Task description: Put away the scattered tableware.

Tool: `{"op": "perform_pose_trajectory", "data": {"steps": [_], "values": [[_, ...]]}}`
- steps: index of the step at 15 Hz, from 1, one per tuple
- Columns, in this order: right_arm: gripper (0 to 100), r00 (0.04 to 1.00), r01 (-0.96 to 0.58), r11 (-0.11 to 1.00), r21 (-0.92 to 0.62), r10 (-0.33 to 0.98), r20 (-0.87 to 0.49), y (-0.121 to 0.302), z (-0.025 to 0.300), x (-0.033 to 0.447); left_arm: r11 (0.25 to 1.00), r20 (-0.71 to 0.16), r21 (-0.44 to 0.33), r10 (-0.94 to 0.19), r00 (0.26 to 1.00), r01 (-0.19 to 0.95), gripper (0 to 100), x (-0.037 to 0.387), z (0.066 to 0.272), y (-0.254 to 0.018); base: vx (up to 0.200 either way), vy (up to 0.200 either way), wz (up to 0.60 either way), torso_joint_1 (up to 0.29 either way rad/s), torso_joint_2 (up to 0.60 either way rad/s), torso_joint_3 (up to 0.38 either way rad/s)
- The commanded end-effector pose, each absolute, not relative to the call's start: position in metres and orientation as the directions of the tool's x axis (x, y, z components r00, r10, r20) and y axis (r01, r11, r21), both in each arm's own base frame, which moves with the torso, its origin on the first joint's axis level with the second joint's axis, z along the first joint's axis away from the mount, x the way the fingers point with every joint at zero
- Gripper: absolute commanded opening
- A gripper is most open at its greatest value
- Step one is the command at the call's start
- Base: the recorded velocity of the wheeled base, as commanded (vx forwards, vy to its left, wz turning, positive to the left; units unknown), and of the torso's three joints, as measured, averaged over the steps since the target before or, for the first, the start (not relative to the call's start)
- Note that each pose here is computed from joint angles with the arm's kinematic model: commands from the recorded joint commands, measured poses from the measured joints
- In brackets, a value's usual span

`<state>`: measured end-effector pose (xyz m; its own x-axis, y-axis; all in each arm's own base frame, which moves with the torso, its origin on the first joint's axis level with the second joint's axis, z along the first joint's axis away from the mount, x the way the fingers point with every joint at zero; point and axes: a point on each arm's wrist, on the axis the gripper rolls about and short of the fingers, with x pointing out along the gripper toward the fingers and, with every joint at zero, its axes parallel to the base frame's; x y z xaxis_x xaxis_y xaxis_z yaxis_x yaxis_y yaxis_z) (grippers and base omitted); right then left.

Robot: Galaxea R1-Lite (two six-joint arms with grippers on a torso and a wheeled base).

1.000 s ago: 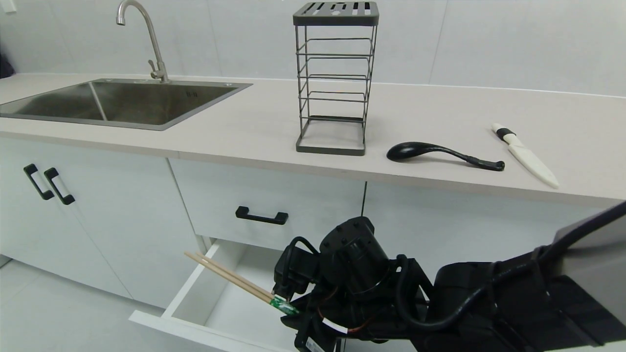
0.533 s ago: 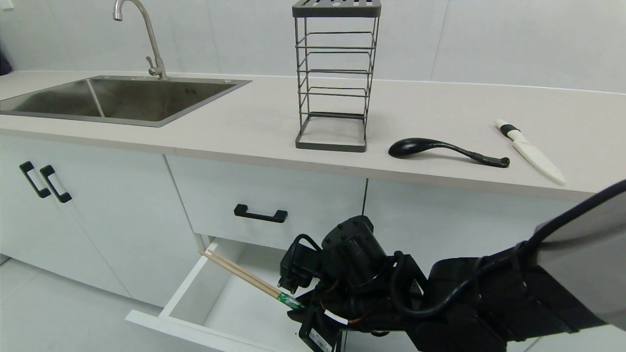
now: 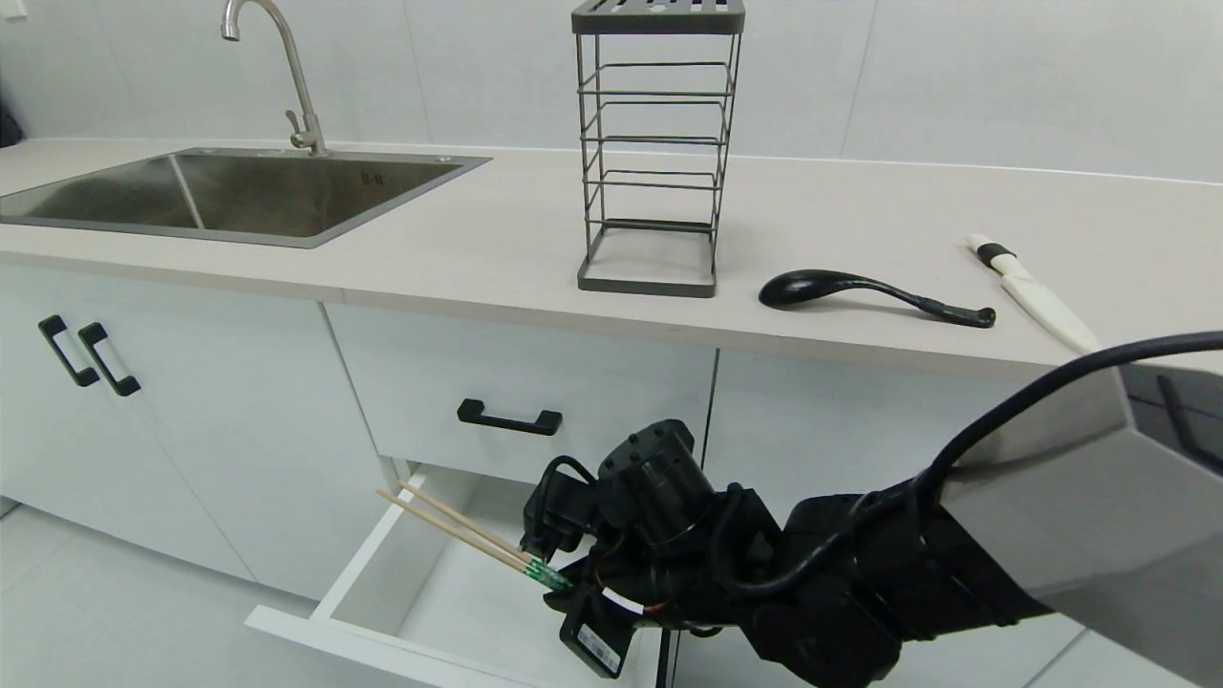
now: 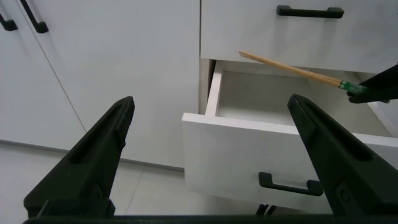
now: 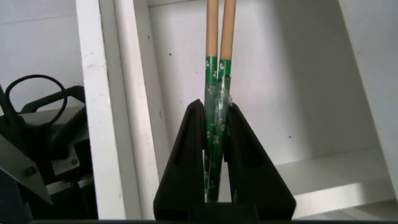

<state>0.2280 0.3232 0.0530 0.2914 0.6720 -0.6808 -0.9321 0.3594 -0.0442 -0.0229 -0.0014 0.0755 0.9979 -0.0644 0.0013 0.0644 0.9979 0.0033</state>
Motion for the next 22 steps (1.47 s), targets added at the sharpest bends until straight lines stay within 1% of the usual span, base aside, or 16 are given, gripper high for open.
{"op": "perform_pose_trajectory", "data": {"steps": [1, 5, 7, 13, 17, 22], "values": [[0, 0.290, -0.934, 0.354, -0.055, 0.659, -0.694, 0.327, 0.040, 0.236, 0.998, 0.000, 0.003, -0.064, 0.998, 0.064, 100, -0.023, 0.075, -0.001, 0.000, 0.000, 0.00, 0.000, 0.00, 0.000], [0, 0.305, -0.927, 0.371, -0.059, 0.651, -0.695, 0.328, 0.033, 0.249, 0.998, 0.000, 0.003, -0.064, 0.998, 0.064, 100, -0.023, 0.075, -0.001, 0.000, 0.000, 0.00, -0.025, 0.04, 0.008], [0, 0.311, -0.927, 0.369, -0.069, 0.652, -0.691, 0.328, 0.033, 0.252, 0.998, 0.000, 0.003, -0.064, 0.998, 0.064, 100, -0.023, 0.075, -0.001, 0.000, 0.000, 0.00, -0.132, 0.22, 0.041], [0, 0.324, -0.923, 0.378, -0.072, 0.661, -0.677, 0.331, 0.036, 0.258, 0.998, 0.000, 0.003, -0.064, 0.998, 0.064, 100, -0.023, 0.075, -0.001, 0.000, 0.000, 0.00, -0.013, 0.03, 0.011], [0, 0.308, -0.923, 0.379, -0.060, 0.637, -0.707, 0.333, 0.015, 0.263, 0.998, 0.000, 0.003, -0.064, 0.998, 0.064, 100, -0.023, 0.075, -0.001, 0.000, 0.000, 0.00, 0.000, 0.00, 0.000], [0, 0.333, -0.910, 0.407, -0.077, 0.610, -0.719, 0.340, -0.005, 0.276, 0.998, 0.000, 0.003, -0.064, 0.998, 0.064, 100, -0.023, 0.075, -0.001, 0.000, 0.000, 0.00, 0.000, 0.00, 0.000]]}}
